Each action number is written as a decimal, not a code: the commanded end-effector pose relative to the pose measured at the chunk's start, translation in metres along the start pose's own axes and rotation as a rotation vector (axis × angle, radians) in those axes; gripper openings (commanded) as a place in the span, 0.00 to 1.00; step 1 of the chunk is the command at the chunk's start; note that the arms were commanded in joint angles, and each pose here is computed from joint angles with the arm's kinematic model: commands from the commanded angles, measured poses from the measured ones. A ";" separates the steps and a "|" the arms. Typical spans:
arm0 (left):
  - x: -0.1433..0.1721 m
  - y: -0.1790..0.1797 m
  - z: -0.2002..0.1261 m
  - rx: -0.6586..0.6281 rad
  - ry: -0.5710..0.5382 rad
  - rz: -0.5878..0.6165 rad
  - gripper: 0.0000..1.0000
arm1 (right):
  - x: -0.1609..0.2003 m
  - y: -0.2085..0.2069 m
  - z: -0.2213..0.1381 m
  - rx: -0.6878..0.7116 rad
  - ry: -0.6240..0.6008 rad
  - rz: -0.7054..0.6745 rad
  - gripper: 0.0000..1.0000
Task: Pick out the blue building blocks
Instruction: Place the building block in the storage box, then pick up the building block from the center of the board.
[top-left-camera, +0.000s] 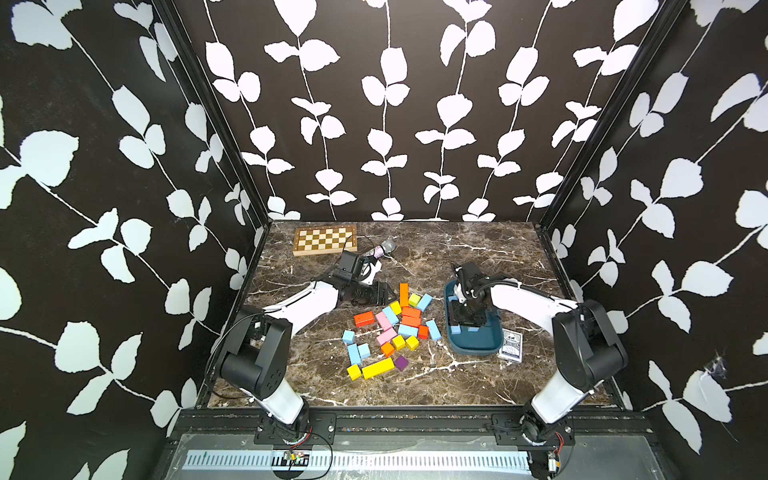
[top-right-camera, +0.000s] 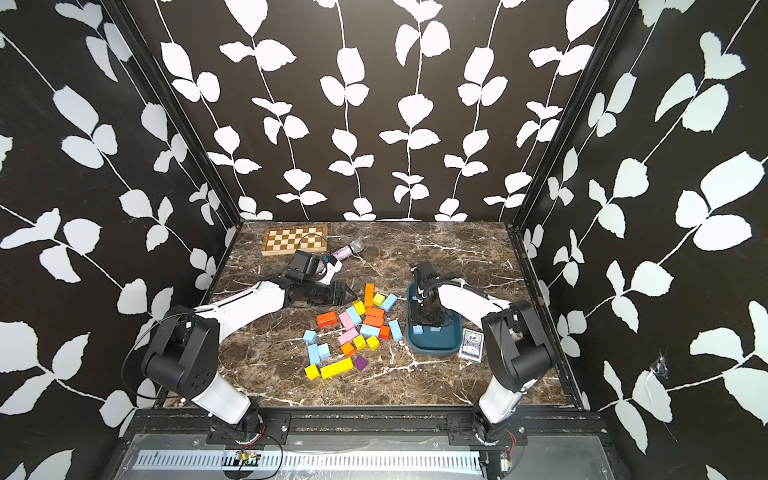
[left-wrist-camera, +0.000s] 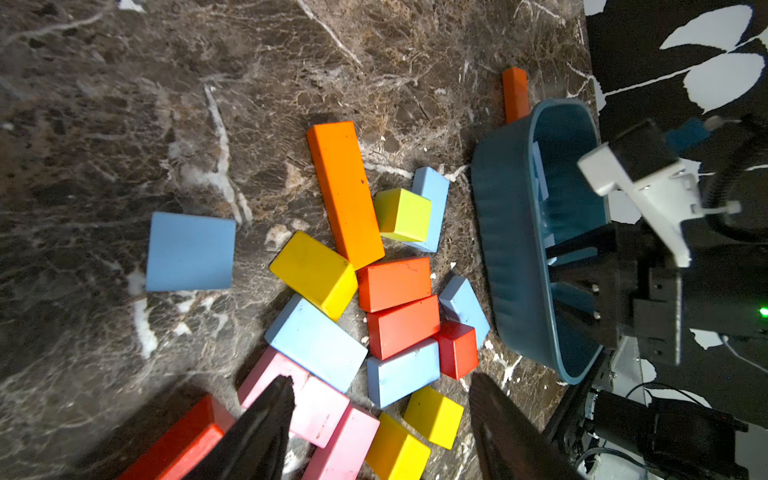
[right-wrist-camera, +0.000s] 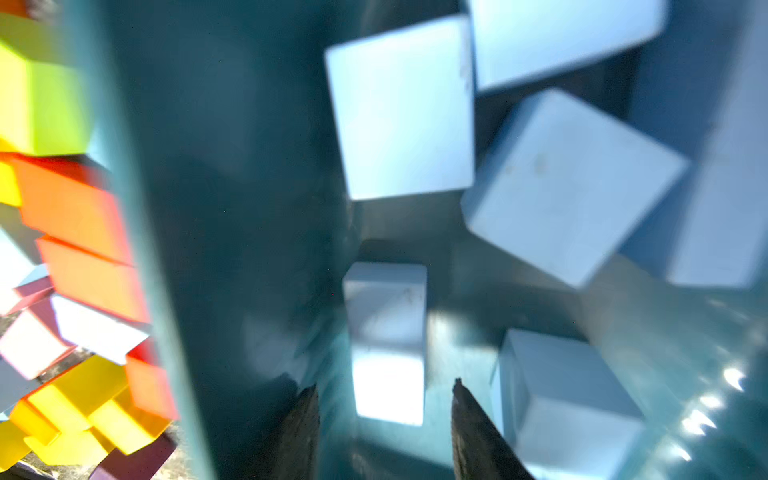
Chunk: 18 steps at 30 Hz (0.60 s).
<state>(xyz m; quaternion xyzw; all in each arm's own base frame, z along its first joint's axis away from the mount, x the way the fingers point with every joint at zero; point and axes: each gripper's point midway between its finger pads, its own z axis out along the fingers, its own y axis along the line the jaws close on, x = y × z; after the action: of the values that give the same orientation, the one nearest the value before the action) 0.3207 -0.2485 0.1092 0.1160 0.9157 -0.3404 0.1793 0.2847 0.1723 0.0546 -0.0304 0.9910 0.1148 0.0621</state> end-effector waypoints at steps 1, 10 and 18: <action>-0.002 -0.003 -0.008 -0.004 -0.008 0.019 0.69 | -0.017 0.011 -0.038 -0.001 -0.111 -0.009 0.50; 0.002 0.000 -0.009 -0.026 0.001 0.037 0.70 | -0.046 0.067 -0.085 -0.085 -0.252 -0.074 0.49; 0.004 0.005 -0.014 -0.053 0.000 0.064 0.72 | -0.066 0.124 -0.069 -0.111 -0.217 -0.132 0.49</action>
<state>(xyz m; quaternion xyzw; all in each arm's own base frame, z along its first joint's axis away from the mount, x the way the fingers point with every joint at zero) 0.3185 -0.2423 0.1029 0.1294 0.9216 -0.3192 0.1788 0.3334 0.2706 0.1722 -0.0900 0.9588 0.1816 0.1992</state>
